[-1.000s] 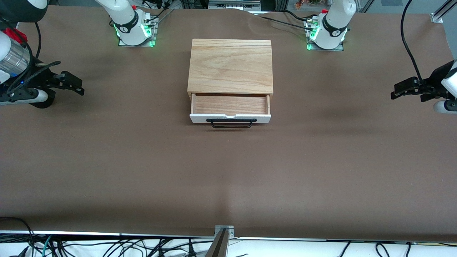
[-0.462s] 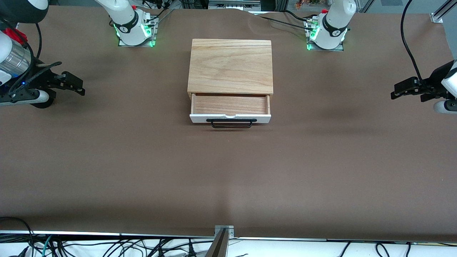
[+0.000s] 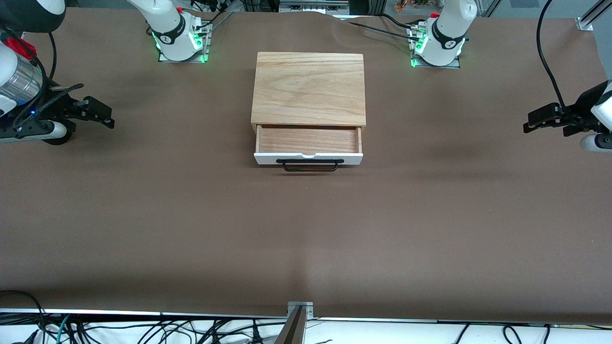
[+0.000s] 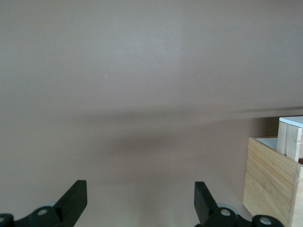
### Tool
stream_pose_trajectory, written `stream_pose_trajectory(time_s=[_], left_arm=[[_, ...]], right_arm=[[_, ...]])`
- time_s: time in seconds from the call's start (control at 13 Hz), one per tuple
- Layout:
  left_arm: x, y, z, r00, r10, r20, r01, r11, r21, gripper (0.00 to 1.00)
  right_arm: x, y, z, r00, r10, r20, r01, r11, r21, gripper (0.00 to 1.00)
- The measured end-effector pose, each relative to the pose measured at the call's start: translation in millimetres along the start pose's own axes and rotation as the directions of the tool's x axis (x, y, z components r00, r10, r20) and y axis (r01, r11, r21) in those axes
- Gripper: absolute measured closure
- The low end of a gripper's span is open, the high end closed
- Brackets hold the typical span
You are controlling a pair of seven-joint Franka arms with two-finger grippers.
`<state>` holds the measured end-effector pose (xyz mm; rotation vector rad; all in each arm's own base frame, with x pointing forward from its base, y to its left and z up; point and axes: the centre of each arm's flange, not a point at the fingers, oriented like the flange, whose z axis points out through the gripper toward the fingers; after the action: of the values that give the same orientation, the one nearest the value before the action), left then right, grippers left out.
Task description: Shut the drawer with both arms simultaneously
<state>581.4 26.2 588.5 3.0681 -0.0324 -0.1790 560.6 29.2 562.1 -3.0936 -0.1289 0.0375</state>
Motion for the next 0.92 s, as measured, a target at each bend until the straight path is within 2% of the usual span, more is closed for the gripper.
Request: stream_pose_trajectory(time_s=[0.92], left_arm=[[3.9, 4.6, 6.5, 1.0, 0.008, 0.012, -0.008, 1.0, -0.002, 0.0]], right_arm=[[4.2, -6.2, 8.3, 1.0, -0.01, 0.0, 0.01, 1.0, 0.002, 0.0]])
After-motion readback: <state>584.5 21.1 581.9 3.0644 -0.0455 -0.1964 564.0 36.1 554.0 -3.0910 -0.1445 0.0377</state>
